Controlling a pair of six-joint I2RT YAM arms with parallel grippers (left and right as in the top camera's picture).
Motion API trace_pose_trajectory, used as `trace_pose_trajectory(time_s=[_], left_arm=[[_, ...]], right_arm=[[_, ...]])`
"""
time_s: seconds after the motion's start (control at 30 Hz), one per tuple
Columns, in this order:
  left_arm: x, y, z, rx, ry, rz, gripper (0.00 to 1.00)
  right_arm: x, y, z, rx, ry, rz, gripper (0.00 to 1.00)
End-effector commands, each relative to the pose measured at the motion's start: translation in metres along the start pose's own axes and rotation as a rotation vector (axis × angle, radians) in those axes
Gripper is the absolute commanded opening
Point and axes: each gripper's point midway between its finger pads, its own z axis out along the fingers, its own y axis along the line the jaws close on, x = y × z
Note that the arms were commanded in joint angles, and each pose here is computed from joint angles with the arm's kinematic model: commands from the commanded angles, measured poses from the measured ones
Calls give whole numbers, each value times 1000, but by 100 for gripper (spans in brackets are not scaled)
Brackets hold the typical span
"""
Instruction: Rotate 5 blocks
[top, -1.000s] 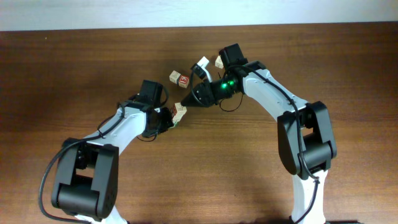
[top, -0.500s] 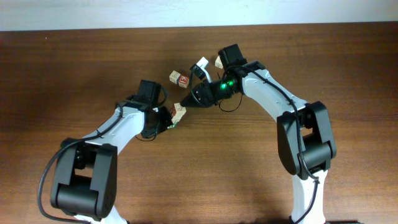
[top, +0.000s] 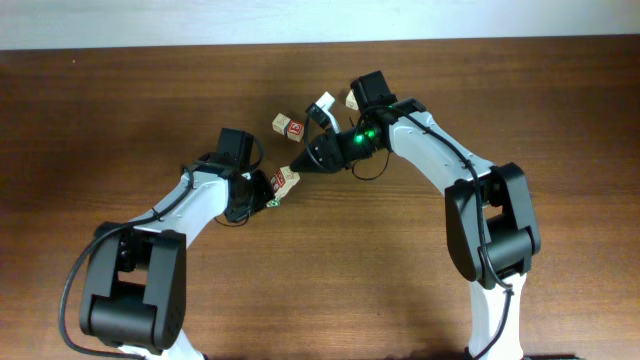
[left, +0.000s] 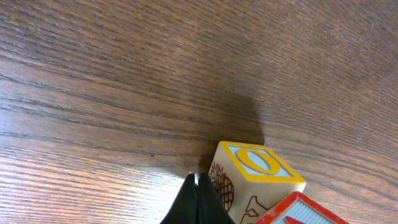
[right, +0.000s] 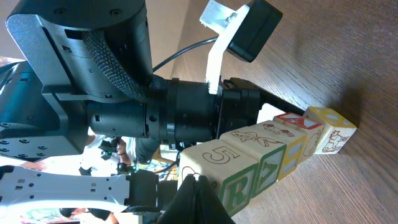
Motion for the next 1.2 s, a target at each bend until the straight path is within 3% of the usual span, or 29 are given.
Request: trace_pose_trajectory(time_s=[0.0,1.17], left_arm=[[9,-4,5,27,40,-13,0],[1,21,2,-29,34,-74,0]], right_arm=[[15,-37,19,146,44,37,4],[11,-29,33,188,64,14,4]])
